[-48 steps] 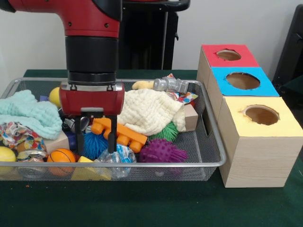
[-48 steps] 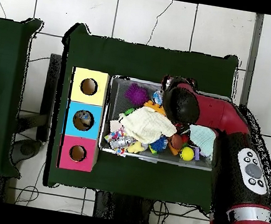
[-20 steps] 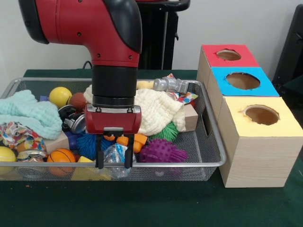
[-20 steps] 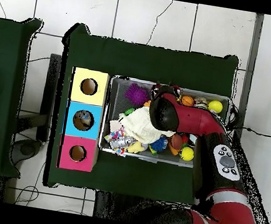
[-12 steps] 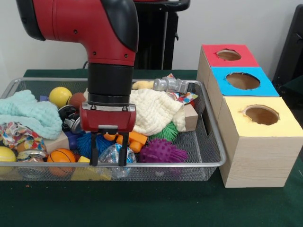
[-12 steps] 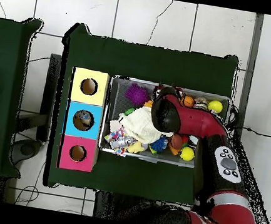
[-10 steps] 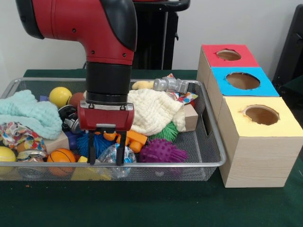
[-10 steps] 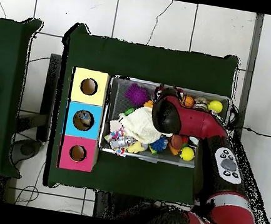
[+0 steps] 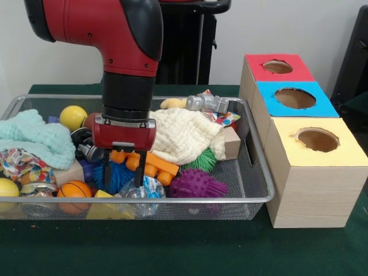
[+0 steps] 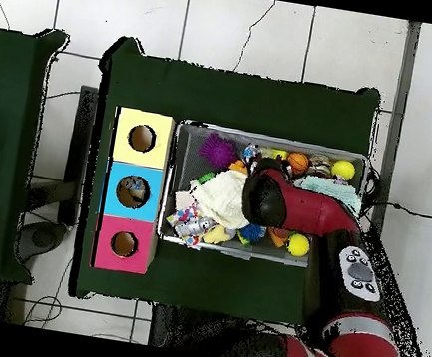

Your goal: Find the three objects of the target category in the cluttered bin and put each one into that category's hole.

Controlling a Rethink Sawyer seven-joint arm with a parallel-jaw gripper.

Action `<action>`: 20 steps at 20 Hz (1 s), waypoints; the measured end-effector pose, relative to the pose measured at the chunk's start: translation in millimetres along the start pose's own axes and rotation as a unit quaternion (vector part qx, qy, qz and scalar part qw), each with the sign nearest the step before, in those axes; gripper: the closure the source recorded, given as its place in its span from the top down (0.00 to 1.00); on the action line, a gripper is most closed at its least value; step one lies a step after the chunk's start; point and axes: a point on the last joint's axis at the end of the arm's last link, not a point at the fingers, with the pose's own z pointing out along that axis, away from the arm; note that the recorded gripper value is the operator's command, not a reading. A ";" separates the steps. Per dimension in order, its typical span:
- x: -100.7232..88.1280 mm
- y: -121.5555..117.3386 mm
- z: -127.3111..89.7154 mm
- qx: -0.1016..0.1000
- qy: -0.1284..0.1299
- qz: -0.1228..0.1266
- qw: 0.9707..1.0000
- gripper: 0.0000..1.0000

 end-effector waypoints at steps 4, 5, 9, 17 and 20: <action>20.7 3.7 3.9 -0.003 0.020 0.005 1.000 1.00; 24.3 5.1 5.3 -0.004 0.023 0.008 1.000 1.00; 31.4 8.9 9.0 -0.008 0.027 0.016 0.999 1.00; 28.0 6.4 10.9 -0.008 0.010 0.036 0.999 1.00; 24.3 4.4 9.5 -0.008 0.008 0.045 0.999 1.00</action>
